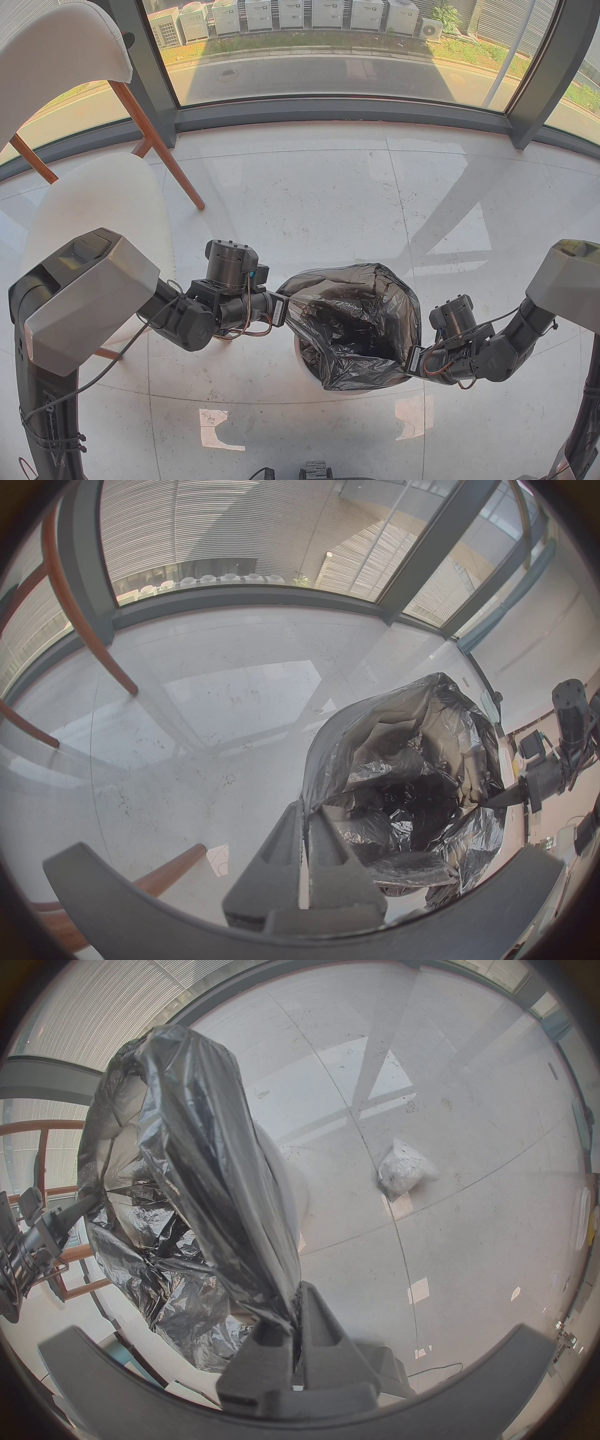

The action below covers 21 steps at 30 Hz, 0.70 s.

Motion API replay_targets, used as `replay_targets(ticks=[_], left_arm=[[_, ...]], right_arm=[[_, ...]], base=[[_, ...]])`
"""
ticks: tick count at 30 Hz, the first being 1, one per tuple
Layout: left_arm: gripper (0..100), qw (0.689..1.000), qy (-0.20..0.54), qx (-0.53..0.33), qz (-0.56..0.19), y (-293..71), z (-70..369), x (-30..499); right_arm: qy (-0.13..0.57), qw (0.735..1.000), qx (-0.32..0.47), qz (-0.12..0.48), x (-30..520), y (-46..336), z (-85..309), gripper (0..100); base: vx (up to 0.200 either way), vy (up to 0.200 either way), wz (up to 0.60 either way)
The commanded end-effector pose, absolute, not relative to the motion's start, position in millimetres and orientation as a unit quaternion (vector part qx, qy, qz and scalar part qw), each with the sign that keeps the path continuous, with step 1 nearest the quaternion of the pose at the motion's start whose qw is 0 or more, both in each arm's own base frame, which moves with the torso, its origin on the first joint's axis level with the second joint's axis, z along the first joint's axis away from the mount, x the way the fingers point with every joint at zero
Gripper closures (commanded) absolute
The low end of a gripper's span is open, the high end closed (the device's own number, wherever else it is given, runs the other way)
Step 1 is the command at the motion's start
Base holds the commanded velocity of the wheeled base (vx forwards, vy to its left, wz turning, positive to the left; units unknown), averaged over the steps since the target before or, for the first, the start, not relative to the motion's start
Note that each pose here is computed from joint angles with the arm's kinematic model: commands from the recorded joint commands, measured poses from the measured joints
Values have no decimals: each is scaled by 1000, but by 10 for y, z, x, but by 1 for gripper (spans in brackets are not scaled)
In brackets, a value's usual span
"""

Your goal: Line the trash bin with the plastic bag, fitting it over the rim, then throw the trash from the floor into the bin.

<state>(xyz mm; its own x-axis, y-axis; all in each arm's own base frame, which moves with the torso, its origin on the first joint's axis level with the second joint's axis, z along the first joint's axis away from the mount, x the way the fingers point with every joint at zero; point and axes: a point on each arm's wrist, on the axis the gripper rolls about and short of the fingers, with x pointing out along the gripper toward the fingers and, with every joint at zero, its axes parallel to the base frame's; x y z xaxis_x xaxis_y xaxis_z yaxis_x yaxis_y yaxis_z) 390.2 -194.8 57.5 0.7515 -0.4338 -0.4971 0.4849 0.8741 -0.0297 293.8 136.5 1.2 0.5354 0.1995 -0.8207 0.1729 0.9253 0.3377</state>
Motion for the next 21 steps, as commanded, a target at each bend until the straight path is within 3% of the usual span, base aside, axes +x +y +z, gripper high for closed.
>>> replay_targets(ticks=[1, 5, 6, 21], left_arm=[[100, 934, 248, 58, -249, -1962, 579, 3915], [100, 934, 248, 59, -251, -1980, 577, 3905], [100, 934, 247, 59, -251, -1981, 583, 3908], [100, 925, 248, 67, -280, -2221, 553, 3785]], right_arm=[[486, 852, 193, -1, 2983, 1333, -61, 100], [490, 855, 168, -1, 3005, 1228, -98, 100], [494, 855, 160, -2, 3012, 1188, -127, 0], [461, 874, 152, 1, 2980, 954, 27, 0]], base=[[0, 0, 0], [0, 0, 0], [0, 0, 0], [0, 0, 0]])
